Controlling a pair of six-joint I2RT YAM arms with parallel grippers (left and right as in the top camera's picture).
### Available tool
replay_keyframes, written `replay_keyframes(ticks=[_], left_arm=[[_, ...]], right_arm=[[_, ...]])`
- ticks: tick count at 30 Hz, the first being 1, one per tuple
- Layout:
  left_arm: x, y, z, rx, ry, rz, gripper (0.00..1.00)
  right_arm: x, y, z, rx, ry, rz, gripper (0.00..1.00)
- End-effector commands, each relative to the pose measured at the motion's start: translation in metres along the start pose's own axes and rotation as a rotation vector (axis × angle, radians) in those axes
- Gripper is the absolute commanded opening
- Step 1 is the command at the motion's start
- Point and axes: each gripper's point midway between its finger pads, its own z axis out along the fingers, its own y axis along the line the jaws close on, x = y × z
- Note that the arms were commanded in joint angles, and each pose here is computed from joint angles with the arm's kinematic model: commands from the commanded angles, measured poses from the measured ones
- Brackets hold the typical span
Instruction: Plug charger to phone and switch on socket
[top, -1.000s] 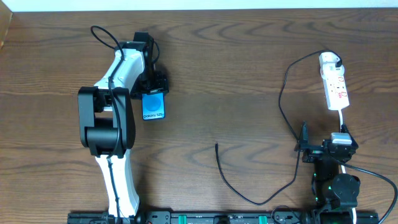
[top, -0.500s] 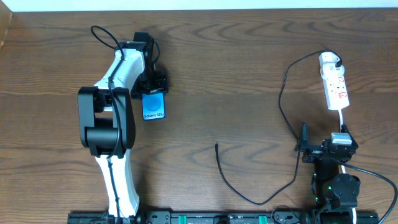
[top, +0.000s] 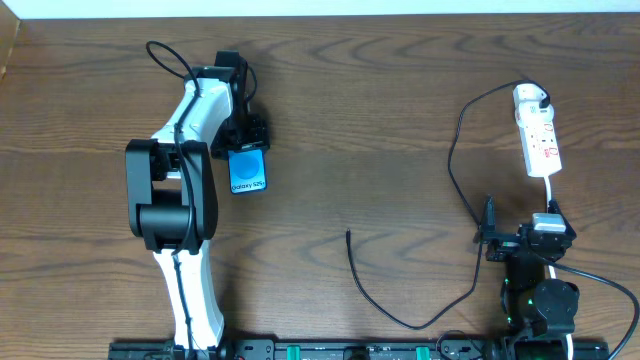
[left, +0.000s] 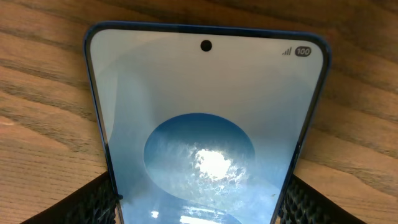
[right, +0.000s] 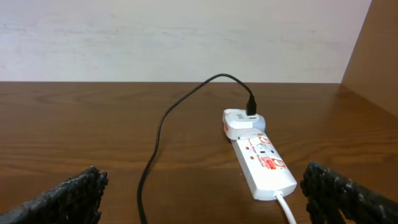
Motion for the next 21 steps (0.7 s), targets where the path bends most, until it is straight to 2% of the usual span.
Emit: replay_keyframes(ticks=[1, 6, 13, 21], left_arm=[[0.012, 0.009, 0.015, -0.029, 0.049, -0.016, 0.53], [0.012, 0.009, 0.015, -0.03, 0.05, -0.016, 0.42], [0.016, 0.01, 0.014, -0.033, 0.065, -0.016, 0.19], [0.014, 0.009, 0.005, -0.029, 0.045, -0.016, 0.19]], right_arm=[[0.0, 0.002, 0.0, -0.005, -0.002, 0.014, 0.99], [0.0, 0.002, 0.0, -0.005, -0.002, 0.014, 0.99], [0.0, 0.002, 0.0, -0.005, -0.002, 0.014, 0.99], [0.0, 0.002, 0.0, -0.005, -0.002, 0.014, 0.99]])
